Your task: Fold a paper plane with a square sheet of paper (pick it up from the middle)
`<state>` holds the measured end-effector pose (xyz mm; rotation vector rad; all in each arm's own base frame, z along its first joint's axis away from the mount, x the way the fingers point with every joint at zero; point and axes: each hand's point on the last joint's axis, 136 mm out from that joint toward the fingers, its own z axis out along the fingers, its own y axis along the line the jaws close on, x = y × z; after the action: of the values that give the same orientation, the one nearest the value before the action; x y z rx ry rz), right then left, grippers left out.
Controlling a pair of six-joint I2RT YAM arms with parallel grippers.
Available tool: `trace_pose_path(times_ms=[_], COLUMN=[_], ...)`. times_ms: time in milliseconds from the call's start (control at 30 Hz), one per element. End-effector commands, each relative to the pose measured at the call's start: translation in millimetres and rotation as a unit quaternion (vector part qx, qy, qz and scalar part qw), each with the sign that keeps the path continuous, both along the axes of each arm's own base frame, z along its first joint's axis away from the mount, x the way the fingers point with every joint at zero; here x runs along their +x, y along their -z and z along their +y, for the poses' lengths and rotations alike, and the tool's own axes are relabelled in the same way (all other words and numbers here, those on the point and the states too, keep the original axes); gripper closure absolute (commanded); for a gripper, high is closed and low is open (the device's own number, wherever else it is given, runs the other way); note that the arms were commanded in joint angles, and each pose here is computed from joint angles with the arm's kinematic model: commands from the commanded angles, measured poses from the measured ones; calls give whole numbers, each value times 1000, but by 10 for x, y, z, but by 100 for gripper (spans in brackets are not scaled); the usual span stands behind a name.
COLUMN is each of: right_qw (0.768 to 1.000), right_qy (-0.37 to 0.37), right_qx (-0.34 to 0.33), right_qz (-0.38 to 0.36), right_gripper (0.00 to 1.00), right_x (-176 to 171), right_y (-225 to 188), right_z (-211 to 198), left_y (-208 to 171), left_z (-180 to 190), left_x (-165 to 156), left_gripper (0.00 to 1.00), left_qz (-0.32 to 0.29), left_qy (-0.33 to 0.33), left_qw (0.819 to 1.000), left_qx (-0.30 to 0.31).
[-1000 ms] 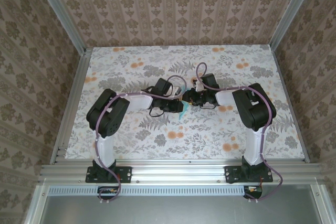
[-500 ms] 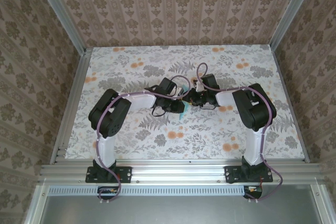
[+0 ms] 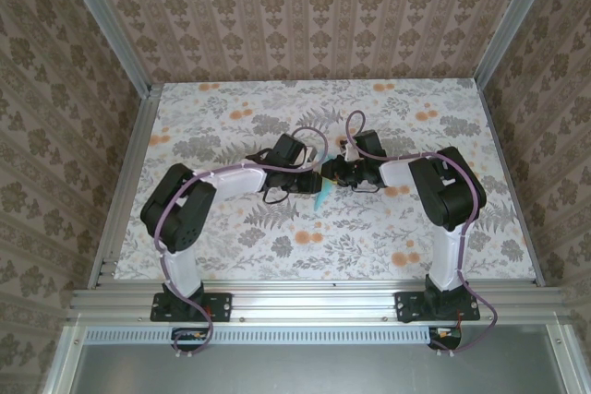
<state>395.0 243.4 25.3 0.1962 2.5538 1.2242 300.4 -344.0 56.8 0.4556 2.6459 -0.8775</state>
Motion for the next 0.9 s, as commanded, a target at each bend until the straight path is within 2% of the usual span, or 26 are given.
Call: trace_pose_path(times_ms=[0, 333, 867], right_qw=[997, 997, 997], right_qy=[26, 24, 26], right_qx=[-55, -56, -56], right_qz=[47, 48, 46], right_gripper=[75, 76, 76], right_x=[-135, -132, -136], right_y=[411, 414, 383], right_z=[-198, -197, -188], left_y=[38, 235, 380], left_z=[45, -11, 29], left_x=[1, -24, -60], left_gripper=[68, 64, 64], left_qz=[8, 37, 41], left_qy=[-20, -7, 3], left_qw=[1000, 999, 997], left_qx=[4, 19, 61])
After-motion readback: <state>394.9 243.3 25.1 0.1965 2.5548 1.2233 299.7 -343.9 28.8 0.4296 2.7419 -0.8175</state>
